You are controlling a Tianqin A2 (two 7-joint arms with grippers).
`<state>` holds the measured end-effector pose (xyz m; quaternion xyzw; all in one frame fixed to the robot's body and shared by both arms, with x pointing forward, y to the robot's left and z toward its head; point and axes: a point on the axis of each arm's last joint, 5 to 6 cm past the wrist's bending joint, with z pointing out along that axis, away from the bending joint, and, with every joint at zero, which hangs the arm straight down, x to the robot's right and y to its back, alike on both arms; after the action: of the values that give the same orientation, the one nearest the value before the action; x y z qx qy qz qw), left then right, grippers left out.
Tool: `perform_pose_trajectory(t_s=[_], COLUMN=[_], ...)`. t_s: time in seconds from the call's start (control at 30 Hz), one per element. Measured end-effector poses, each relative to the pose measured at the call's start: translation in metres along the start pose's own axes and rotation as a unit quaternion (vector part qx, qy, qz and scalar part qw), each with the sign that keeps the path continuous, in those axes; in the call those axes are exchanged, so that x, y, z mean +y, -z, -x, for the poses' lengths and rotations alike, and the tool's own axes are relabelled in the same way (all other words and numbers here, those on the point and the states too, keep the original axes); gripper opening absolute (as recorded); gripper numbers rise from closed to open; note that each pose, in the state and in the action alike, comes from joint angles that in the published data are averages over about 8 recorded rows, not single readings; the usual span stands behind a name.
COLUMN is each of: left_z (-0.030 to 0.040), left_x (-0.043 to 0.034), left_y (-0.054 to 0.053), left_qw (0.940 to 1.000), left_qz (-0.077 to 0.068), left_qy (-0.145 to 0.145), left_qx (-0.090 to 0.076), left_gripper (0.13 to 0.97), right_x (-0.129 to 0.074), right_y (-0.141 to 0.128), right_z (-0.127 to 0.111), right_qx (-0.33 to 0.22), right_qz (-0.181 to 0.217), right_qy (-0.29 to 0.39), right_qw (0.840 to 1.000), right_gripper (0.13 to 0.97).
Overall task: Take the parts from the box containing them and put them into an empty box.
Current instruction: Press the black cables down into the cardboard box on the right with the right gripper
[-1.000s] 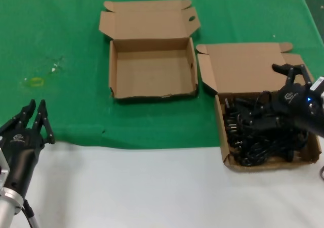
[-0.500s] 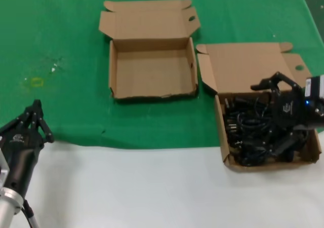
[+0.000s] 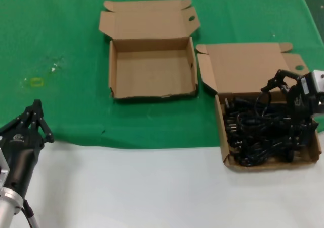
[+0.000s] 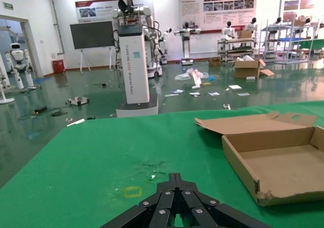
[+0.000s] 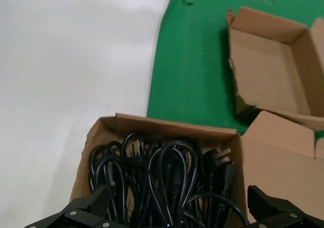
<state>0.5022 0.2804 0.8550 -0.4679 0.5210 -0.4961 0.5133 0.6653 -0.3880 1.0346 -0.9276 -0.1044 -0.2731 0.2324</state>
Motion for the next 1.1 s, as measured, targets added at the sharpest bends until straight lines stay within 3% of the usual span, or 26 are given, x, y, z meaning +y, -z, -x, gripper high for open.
perform_pose_trajectory(t_s=[0.53, 0.83, 1.1], left_z=[0.0, 0.0, 0.0], left_x=[0.0, 0.0, 0.0], left_y=[0.0, 0.0, 0.0], left_qw=[1.0, 1.0, 1.0], left_qz=[0.0, 0.0, 0.0], left_qy=[0.0, 0.0, 0.0], left_qx=[0.0, 0.0, 0.0], left_gripper=[0.144, 0.144, 0.144], right_x=[0.003, 0.011, 0.017], right_y=[-0.006, -0.008, -0.012], right_z=[-0.013, -0.008, -0.008], right_qx=[-0.037, -0.04, -0.04], right_qz=[0.025, 0.032, 0.036], right_qy=[0.006, -0.004, -0.008], right_qw=[0.999, 0.999, 0.999], right_gripper=[0.961, 0.898, 0.762])
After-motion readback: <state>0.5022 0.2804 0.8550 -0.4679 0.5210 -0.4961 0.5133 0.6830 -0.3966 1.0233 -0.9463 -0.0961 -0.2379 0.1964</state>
